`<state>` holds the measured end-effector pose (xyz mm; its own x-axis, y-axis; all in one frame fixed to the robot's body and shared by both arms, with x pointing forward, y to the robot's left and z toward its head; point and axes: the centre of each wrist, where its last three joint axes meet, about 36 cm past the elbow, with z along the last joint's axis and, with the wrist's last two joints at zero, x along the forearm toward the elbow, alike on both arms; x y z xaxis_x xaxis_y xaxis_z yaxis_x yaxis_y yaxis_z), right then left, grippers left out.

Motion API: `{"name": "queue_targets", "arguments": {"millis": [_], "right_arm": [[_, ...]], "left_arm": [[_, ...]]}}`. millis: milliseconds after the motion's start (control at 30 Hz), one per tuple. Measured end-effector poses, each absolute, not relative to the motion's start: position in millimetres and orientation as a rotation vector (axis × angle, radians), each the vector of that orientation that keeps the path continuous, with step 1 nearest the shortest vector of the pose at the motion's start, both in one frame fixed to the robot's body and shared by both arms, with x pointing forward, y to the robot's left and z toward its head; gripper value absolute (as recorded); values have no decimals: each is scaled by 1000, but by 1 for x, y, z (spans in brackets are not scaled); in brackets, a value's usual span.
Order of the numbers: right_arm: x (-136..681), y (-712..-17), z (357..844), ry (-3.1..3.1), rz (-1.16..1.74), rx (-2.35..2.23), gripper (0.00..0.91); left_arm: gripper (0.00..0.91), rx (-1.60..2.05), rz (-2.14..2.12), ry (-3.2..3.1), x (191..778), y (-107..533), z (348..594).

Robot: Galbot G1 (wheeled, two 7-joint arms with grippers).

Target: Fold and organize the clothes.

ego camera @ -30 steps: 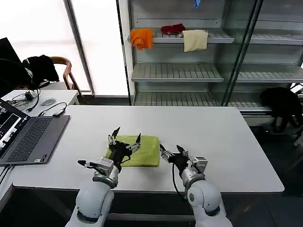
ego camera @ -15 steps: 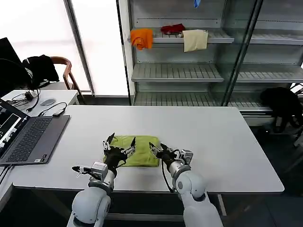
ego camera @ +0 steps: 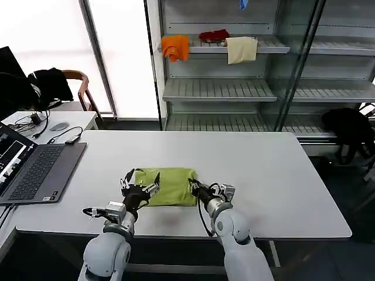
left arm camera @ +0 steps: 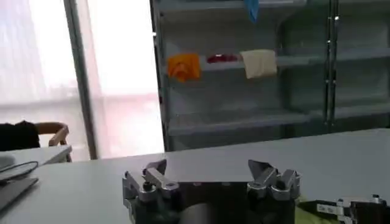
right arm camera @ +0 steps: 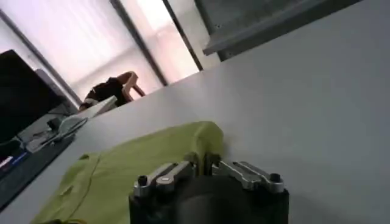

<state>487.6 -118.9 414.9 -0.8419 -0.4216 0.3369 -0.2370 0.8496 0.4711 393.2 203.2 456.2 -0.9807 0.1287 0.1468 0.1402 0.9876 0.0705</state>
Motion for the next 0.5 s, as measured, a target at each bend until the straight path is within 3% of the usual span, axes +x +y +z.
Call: {"name": "queue_targets", "arguments": {"millis": [500], "right_arm": [[476,-155,424,-2651,-526,396,0]], "left_arm": [[907,-179,-90,-2981,391,203,453]]}}
